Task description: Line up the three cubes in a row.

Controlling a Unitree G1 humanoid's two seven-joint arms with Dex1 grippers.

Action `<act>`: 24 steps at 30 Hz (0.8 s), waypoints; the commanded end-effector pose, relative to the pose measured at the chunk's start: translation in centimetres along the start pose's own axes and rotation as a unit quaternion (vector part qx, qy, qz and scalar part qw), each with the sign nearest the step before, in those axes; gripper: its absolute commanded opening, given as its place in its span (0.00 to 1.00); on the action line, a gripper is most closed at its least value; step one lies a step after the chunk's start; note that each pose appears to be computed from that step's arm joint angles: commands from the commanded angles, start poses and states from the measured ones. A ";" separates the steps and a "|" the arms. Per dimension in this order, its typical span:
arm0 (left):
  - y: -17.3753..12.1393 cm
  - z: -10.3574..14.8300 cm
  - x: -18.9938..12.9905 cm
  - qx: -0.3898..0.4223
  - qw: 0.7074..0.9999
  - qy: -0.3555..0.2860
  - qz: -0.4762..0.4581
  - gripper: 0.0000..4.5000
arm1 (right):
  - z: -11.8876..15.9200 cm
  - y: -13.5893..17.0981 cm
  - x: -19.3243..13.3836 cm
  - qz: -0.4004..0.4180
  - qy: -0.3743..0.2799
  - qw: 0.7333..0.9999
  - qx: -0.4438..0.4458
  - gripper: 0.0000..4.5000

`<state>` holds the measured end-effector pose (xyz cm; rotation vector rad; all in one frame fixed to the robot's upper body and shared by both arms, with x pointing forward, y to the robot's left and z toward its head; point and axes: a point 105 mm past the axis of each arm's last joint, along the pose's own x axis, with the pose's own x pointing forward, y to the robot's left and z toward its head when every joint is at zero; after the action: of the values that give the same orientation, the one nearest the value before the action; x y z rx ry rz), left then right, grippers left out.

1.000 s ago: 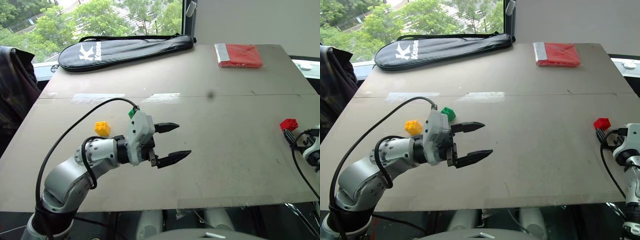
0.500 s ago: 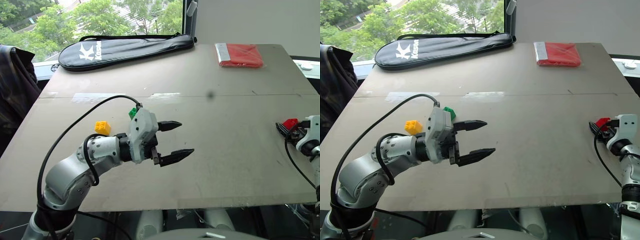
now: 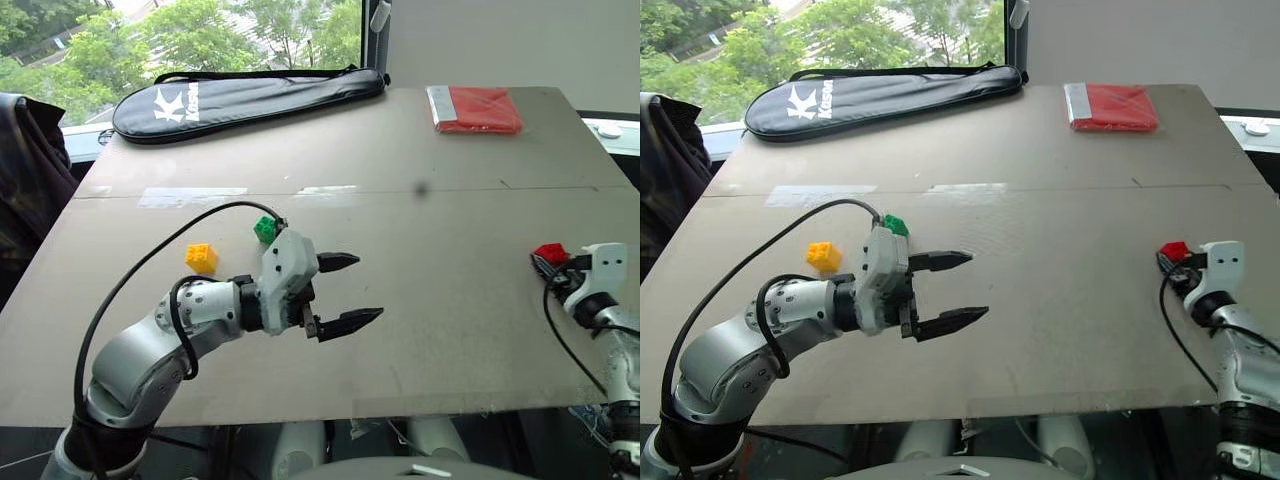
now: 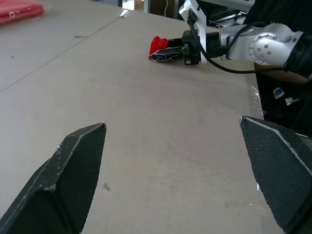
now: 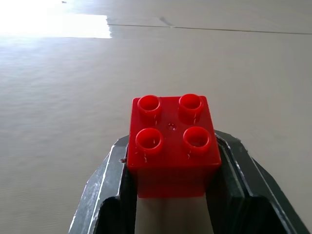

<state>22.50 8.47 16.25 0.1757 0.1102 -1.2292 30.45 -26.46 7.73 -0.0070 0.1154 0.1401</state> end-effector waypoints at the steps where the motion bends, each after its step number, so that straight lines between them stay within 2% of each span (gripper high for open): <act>1: 0.0 -0.3 -0.2 0.020 1.000 0.001 -0.006 1.00 | 2.0 4.6 -0.4 0.011 -0.031 0.999 -0.014 0.30; 10: 0.5 -1.8 -0.5 0.027 0.999 0.023 -0.016 1.00 | 1.1 11.6 -0.6 0.028 -0.019 0.999 0.000 0.30; 12: 0.4 -2.1 -0.7 0.025 0.999 0.027 -0.019 1.00 | 0.6 13.3 -0.8 0.061 -0.009 0.998 -0.027 0.30; 24: 1.8 -2.6 -1.2 0.045 0.998 0.037 -0.012 1.00 | -0.2 13.9 -0.5 0.029 0.002 0.999 -0.019 0.30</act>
<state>23.61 10.70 13.05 0.2603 0.1812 -1.2440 27.89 -12.97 7.22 -0.0372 0.1334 0.2066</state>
